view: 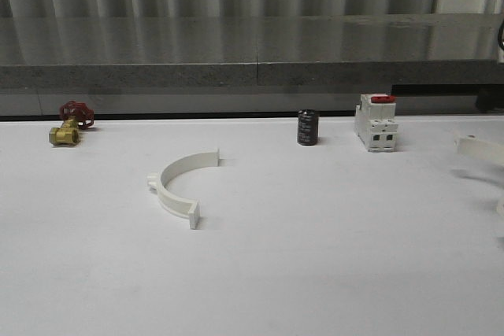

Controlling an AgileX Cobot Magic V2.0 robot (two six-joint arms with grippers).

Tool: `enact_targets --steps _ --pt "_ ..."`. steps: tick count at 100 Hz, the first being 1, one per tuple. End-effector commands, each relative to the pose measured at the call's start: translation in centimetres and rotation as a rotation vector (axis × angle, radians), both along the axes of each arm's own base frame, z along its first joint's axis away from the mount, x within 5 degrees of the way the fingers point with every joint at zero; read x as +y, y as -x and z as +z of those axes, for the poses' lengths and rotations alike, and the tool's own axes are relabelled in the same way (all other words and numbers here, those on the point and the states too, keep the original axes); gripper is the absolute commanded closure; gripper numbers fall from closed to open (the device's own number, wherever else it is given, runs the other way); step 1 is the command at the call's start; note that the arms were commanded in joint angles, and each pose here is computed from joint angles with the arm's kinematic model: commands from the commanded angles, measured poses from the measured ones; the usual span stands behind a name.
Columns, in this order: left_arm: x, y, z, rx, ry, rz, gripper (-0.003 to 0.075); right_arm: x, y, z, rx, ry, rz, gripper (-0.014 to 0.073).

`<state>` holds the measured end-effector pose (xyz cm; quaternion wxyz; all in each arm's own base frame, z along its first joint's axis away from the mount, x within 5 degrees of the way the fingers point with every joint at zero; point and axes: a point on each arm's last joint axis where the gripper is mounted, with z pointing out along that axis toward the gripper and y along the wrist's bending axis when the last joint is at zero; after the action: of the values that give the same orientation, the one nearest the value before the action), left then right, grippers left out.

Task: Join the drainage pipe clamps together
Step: 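Grasp the other white clamp half with the right gripper, then move the held clamp half against the placed half, closing the ring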

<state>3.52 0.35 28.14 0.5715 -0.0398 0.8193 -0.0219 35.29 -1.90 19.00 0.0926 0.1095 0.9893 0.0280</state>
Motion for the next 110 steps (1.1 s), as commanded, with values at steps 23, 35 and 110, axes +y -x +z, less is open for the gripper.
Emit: enact_targets --steps 23,35,110 --pt "-0.1 -0.2 1.3 -0.083 0.008 -0.005 0.0741 7.3 0.5 6.3 -0.122 -0.067 0.015 0.0554" --pt "-0.1 -0.2 1.3 -0.083 0.008 -0.005 0.0741 10.3 0.5 6.8 -0.147 -0.107 -0.003 0.0554" --pt "-0.1 -0.2 1.3 -0.083 0.008 -0.005 0.0741 25.6 -2.3 2.9 -0.076 -0.049 0.04 0.0554"
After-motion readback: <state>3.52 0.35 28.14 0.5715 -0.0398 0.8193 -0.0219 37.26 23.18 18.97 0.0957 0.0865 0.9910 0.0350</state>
